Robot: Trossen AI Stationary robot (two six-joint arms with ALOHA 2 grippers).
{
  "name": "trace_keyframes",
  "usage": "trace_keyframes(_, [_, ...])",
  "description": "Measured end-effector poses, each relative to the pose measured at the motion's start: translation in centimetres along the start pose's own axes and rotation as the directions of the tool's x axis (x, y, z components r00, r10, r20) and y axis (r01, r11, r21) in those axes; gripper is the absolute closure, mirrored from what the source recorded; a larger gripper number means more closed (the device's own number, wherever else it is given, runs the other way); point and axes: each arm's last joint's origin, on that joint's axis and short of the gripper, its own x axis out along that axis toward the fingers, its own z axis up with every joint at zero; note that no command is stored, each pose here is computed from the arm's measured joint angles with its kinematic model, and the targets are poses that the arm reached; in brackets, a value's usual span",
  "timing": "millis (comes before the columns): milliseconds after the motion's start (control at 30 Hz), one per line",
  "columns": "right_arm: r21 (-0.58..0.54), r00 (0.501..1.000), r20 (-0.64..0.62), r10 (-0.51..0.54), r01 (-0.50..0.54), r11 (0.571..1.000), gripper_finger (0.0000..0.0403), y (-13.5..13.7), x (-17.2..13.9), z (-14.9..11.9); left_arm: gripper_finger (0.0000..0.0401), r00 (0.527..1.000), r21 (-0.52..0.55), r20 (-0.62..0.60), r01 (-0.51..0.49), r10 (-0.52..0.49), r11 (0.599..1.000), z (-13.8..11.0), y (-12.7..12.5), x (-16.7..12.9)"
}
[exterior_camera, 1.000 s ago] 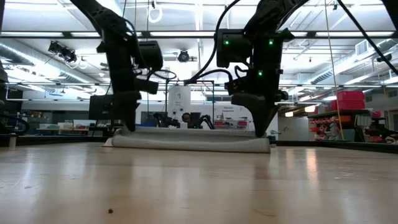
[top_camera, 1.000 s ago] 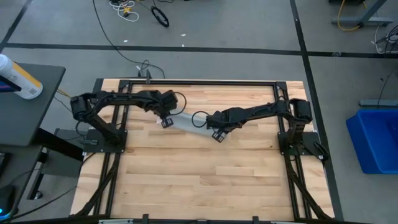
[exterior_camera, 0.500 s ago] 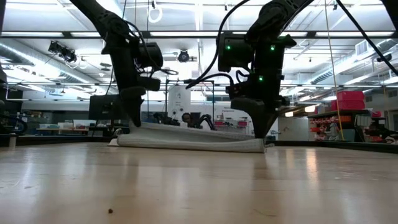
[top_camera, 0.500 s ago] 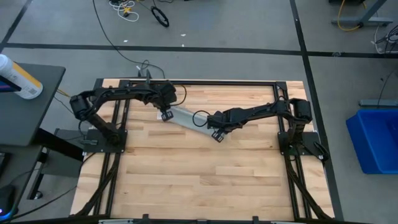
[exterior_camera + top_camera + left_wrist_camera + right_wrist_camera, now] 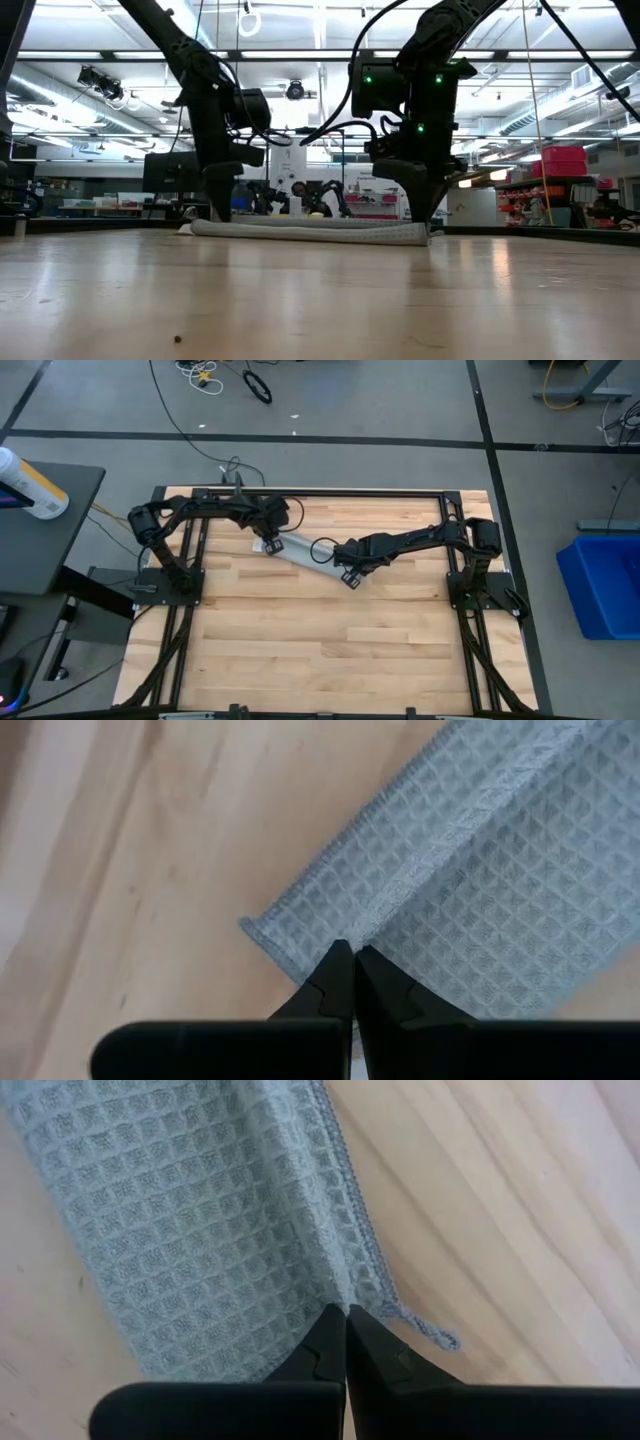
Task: Fold microfiber towels
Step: Fold the gray towel
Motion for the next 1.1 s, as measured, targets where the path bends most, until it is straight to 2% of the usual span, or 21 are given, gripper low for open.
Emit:
trace_keyframes(167, [0.005,1.000,-0.002,-0.001,0.001,1.000,0.0400,0.0,0.0,0.0,0.0399,1.000,-0.001,0.016,-0.024,0.024,1.000,0.7,0.2,-0.6])
trace_keyframes(267, [0.022,1.000,-0.003,-0.002,0.002,1.000,0.0378,0.0,0.0,0.0,0.0385,0.999,-0.014,0.029,-0.030,0.031,0.999,1.0,0.4,-0.8])
trace_keyframes(533, [0.052,0.999,-0.035,-0.019,0.021,0.998,0.0228,-0.2,0.1,-0.4,0.0291,0.999,-0.038,0.022,-0.039,0.040,0.999,1.0,0.5,-0.8])
trace_keyframes(633, [0.052,0.999,-0.042,-0.012,0.015,0.999,0.0192,-0.2,0.1,-0.4,0.0250,0.999,-0.036,0.025,-0.025,0.026,0.999,1.0,0.4,-0.8])
trace_keyframes(700, [0.052,0.999,-0.037,-0.024,0.026,0.998,0.0185,-0.2,0.1,-0.4,0.0227,0.999,-0.037,0.032,-0.003,0.004,0.999,1.1,0.4,-0.8])
trace_keyframes(800, [0.057,0.999,-0.014,-0.037,0.038,0.998,0.0194,0.0,-0.2,-0.6,0.0205,0.999,-0.049,0.048,0.008,-0.006,0.999,1.1,0.5,-1.2])
trace_keyframes(967, [0.059,1.000,0.007,-0.023,0.023,0.998,0.0216,0.5,-0.9,-0.8,0.0199,0.988,-0.091,0.149,-0.019,0.033,0.996,1.2,2.0,-3.3])
trace_keyframes(1100, [0.082,1.000,0.008,0.004,-0.005,0.997,0.0209,0.9,-1.6,-1.2,0.0198,0.976,-0.161,0.210,-0.026,0.060,0.987,0.7,3.6,-5.4])
